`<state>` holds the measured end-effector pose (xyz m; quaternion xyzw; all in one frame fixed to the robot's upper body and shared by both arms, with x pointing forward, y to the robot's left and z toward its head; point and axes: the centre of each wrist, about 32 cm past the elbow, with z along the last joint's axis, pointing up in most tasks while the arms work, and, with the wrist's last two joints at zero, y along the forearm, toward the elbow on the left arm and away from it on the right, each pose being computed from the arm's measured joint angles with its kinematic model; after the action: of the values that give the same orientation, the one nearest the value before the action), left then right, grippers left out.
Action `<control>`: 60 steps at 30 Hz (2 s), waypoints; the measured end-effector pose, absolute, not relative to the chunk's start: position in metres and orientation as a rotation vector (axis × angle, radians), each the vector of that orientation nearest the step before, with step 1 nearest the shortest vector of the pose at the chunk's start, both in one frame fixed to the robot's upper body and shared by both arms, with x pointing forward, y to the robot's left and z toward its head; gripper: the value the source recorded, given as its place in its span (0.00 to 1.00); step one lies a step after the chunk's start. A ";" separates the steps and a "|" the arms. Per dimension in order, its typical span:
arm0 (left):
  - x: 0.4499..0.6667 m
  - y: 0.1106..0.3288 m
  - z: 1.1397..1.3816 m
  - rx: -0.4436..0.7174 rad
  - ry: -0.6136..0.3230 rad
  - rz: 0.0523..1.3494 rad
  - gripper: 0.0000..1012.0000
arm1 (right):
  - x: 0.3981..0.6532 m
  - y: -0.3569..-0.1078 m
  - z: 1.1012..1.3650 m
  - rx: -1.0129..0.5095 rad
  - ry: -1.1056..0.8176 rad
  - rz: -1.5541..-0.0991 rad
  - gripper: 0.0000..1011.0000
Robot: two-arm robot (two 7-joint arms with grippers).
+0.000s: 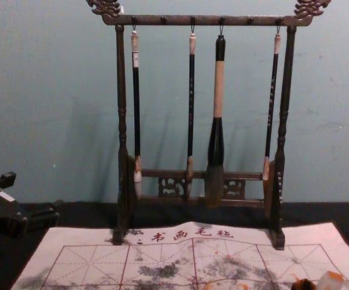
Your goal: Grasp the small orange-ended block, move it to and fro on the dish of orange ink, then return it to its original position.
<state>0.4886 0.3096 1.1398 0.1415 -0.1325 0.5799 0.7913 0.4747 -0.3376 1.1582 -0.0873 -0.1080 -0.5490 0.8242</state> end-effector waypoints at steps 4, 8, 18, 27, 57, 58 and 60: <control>0.489 0.310 1.140 0.304 -0.285 1.248 0.99 | 0.459 -0.347 1.162 -0.146 -0.219 -1.093 0.99; 0.489 0.310 1.140 0.304 -0.285 1.248 0.99 | 0.446 -0.354 1.163 -0.123 -0.213 -1.023 0.99; 0.489 0.310 1.140 0.304 -0.285 1.248 0.99 | 0.426 -0.356 1.158 -0.124 -0.185 -0.866 0.99; 0.489 0.310 1.140 0.304 -0.285 1.248 0.99 | 0.423 -0.350 1.149 -0.194 -0.144 -0.780 0.99; 0.489 0.310 1.140 0.304 -0.285 1.248 0.99 | 0.457 -0.341 1.133 -0.291 -0.072 -0.719 0.99; 0.489 0.310 1.140 0.304 -0.285 1.248 0.99 | 0.457 -0.340 1.133 -0.291 -0.071 -0.716 0.99; 0.489 0.310 1.140 0.304 -0.285 1.248 0.99 | 0.460 -0.340 1.133 -0.290 -0.070 -0.709 0.99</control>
<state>0.4886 0.3097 1.1398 0.1415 -0.1324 0.5799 0.7913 0.4595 -0.3400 1.1333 -0.1412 -0.0341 -0.3459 0.9270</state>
